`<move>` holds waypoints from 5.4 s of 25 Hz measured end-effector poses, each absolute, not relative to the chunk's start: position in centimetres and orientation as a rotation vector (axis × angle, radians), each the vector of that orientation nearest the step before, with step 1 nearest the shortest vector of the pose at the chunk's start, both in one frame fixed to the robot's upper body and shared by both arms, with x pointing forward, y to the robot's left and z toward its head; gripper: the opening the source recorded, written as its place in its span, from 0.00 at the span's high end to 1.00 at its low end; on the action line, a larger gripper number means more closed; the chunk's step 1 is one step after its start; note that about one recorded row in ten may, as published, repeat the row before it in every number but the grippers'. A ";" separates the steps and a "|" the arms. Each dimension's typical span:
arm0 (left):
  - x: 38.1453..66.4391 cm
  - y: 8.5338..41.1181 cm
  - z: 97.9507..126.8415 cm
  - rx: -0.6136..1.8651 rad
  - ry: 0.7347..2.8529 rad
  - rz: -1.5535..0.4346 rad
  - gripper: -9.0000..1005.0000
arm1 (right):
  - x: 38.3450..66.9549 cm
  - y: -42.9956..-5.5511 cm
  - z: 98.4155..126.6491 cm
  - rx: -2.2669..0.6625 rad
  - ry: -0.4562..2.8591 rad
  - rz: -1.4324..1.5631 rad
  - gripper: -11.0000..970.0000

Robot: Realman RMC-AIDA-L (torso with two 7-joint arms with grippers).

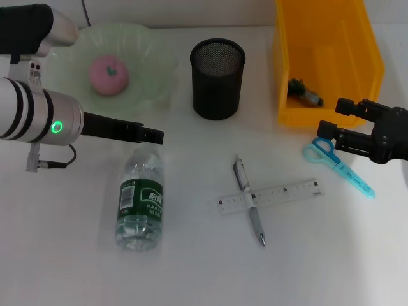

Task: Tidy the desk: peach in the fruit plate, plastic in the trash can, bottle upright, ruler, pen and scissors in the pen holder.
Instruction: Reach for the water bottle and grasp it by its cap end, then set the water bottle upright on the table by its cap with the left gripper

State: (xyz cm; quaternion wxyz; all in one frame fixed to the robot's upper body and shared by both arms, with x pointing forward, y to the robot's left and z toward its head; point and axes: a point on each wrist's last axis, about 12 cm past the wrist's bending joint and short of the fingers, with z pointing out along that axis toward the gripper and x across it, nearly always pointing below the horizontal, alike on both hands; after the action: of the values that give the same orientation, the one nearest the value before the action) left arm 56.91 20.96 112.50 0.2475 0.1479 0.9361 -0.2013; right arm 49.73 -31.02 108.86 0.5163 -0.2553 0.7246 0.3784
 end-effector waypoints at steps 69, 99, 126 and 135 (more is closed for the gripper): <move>56.9 20.4 113.2 0.888 2.387 -0.516 0.51 | 50.1 -30.5 108.2 -0.608 1.778 0.945 0.19; 55.1 28.2 113.1 1.083 1.842 -0.590 0.49 | 50.9 -29.9 109.1 -0.597 1.784 0.991 0.19; 53.2 31.3 109.9 0.931 1.557 -0.554 0.48 | 51.1 -29.7 109.4 -0.610 1.775 1.002 0.19; 53.1 31.7 109.5 0.900 1.530 -0.528 0.47 | 51.2 -29.6 109.4 -0.611 1.774 1.002 0.19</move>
State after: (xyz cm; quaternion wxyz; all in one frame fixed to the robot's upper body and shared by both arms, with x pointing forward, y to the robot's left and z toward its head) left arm 53.08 31.69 109.50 0.6012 0.3883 0.6602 -0.2280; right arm 51.19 -29.62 109.42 0.4858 -0.2512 0.7288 0.4119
